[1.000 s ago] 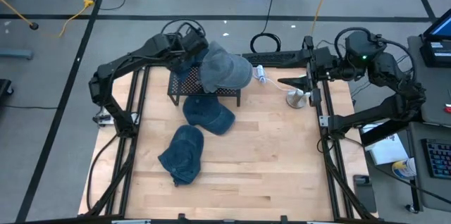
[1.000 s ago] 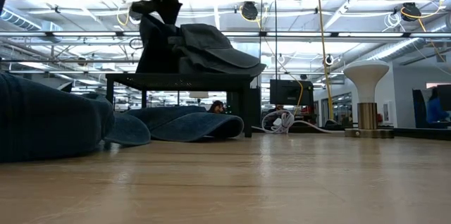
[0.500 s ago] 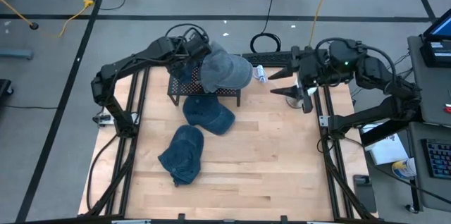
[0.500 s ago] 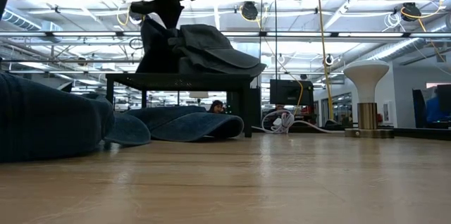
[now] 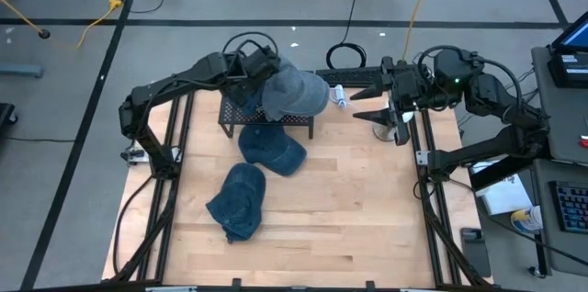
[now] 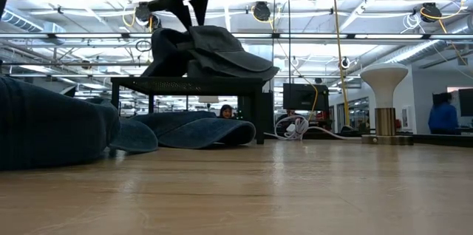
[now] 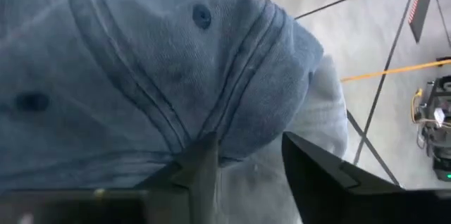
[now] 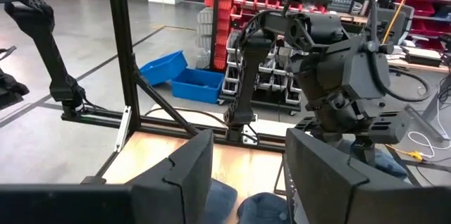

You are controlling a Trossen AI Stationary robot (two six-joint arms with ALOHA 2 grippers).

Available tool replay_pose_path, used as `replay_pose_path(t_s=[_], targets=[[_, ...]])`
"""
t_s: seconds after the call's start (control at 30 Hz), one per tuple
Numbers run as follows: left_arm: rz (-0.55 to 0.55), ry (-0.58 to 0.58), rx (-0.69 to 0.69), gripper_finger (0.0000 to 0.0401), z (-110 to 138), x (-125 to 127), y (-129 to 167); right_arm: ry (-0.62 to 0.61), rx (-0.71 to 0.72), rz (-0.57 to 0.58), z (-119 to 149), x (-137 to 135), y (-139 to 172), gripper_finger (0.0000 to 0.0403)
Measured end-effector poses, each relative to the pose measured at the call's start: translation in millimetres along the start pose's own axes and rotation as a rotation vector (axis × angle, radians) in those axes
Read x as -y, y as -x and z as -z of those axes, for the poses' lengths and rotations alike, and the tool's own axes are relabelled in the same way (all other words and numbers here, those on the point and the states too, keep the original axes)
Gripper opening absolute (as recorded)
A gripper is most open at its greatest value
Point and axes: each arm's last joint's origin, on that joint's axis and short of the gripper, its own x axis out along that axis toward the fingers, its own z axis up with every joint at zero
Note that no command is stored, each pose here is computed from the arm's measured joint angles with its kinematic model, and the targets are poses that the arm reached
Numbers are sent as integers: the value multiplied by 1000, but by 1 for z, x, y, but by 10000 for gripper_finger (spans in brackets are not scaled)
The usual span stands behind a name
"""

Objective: Pick & Place hat
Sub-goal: Put the top right dark blue cap on the left side of the shelf

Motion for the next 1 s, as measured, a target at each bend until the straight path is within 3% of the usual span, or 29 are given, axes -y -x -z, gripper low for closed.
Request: replay_pose_path(t_s=[0.3, 0.43, 0.6, 0.77, 1.0], targets=[[83, 36, 48, 224, -6, 0, 20, 0, 3, -19, 0, -1, 0, 171], [127, -70, 63, 234, -15, 0, 35, -3, 5, -41, 0, -1, 0, 171], [130, -355, 84, 225, -28, -1, 43, -37, 11, -95, 0, -3, 0, 171], [146, -704, 14, 206, -42, 0, 47, -52, 14, -131, -1, -4, 0, 171], [228, -1224, -221, 182, -40, -10, 56, -39, 48, -127, -4, -4, 1, 171]])
